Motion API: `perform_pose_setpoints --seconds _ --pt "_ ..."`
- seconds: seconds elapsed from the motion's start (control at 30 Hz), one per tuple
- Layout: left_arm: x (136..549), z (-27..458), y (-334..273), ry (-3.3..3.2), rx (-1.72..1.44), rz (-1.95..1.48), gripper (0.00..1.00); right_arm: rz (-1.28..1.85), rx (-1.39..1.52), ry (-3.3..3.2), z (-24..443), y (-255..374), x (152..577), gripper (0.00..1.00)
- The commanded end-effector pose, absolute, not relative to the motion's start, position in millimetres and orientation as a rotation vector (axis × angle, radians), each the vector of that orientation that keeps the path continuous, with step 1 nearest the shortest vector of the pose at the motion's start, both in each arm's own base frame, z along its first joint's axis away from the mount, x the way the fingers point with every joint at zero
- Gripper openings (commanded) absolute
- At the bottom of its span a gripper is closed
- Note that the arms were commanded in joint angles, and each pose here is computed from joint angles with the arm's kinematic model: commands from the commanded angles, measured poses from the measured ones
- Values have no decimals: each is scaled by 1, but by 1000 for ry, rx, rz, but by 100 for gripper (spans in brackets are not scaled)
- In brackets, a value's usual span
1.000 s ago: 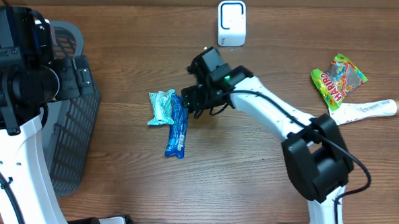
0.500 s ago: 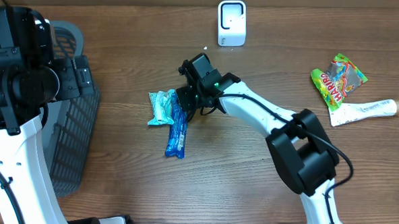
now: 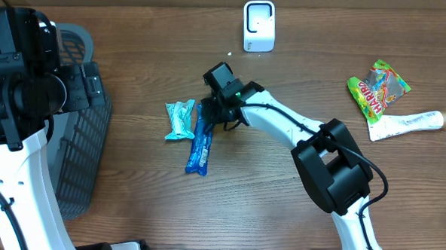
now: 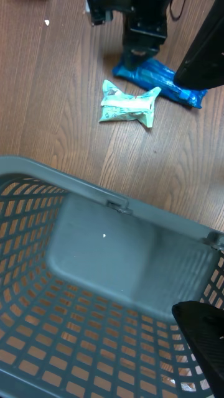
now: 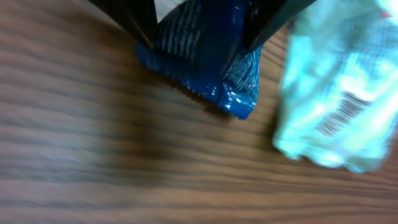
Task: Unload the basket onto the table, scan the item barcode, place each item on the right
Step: 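Move the right gripper to the blue bar and grasp it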
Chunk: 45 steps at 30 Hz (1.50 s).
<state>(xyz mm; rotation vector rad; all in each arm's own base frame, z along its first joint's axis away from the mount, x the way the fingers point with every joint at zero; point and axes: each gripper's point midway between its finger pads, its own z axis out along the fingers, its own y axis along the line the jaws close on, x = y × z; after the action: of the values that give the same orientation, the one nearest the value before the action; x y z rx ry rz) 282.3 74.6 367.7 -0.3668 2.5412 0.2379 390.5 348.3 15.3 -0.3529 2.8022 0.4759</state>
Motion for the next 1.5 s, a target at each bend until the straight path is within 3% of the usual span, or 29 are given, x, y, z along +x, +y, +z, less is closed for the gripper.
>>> perform_pose_setpoints --seconds 0.0,0.2,0.37,0.63,0.8,1.1,1.47 --pt "283 372 77 2527 -360 251 100 138 -164 2817 14 294 412 46" --pt "283 372 77 2527 -360 251 100 -231 -99 2905 25 224 403 53" --pt "283 372 77 2527 -360 251 100 -239 -381 3052 32 200 384 67" --pt "283 372 77 2527 -360 251 99 403 -856 2999 102 271 364 67" --pt "283 372 77 2527 -360 251 99 665 -1203 2873 125 309 326 75" --pt "283 372 77 2527 -360 251 100 622 -1558 2885 77 334 252 73" --pt "283 372 77 2527 -361 251 100 574 -1530 2756 27 347 273 72"
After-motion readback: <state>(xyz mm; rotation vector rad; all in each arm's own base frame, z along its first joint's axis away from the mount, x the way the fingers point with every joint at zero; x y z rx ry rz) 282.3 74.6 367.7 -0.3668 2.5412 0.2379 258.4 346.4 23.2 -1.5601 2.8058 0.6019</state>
